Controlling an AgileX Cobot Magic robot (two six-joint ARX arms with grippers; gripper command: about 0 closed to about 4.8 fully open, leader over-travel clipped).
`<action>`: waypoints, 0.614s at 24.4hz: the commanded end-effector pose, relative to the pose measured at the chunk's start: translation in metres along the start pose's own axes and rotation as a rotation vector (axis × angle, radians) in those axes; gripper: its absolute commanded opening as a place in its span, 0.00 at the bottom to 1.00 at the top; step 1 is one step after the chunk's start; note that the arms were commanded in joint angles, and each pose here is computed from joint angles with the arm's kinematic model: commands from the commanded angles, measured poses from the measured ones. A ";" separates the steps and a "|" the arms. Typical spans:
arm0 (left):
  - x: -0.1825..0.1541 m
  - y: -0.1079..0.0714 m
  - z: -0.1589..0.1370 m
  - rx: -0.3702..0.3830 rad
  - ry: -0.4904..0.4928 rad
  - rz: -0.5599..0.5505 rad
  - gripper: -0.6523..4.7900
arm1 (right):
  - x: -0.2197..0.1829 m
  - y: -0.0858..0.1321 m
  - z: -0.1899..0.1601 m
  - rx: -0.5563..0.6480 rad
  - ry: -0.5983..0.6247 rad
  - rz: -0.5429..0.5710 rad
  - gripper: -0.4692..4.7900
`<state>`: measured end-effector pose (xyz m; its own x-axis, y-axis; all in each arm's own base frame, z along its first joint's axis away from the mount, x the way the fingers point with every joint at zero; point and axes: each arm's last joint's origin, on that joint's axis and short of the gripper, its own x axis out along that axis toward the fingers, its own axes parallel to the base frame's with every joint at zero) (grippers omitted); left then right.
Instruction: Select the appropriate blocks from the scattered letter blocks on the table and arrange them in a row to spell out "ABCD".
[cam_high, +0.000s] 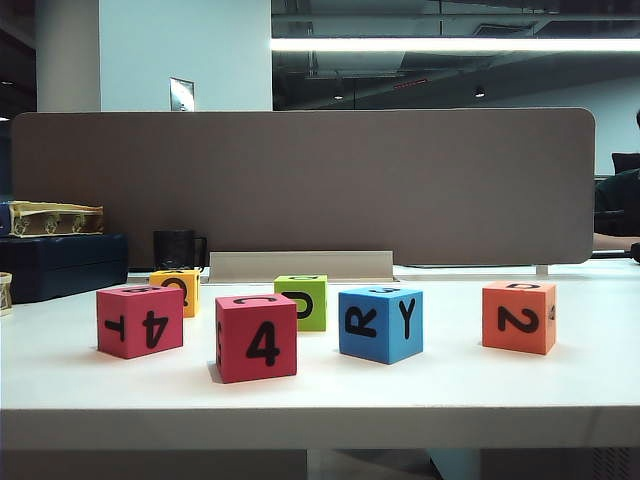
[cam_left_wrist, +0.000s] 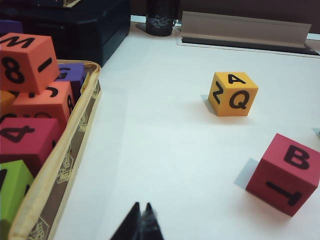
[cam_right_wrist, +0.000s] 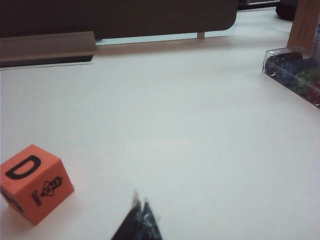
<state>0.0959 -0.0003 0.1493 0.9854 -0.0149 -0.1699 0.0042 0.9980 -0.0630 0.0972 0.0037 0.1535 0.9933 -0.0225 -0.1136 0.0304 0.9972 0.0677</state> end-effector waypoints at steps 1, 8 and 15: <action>0.000 0.000 -0.001 -0.003 0.008 -0.007 0.11 | 0.000 0.000 0.001 0.002 -0.017 0.004 0.09; 0.000 0.000 -0.001 -0.003 0.008 -0.008 0.11 | 0.000 0.000 0.001 0.002 -0.016 0.004 0.09; -0.003 -0.005 0.016 -0.126 -0.100 -0.150 0.11 | -0.003 0.003 0.016 0.069 -0.106 0.062 0.09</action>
<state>0.0963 -0.0032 0.1549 0.9864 -0.1150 -0.1177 0.0937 0.9805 -0.1726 0.0974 0.0053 0.1597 0.9981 0.0205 -0.0585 -0.0133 0.9925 0.1212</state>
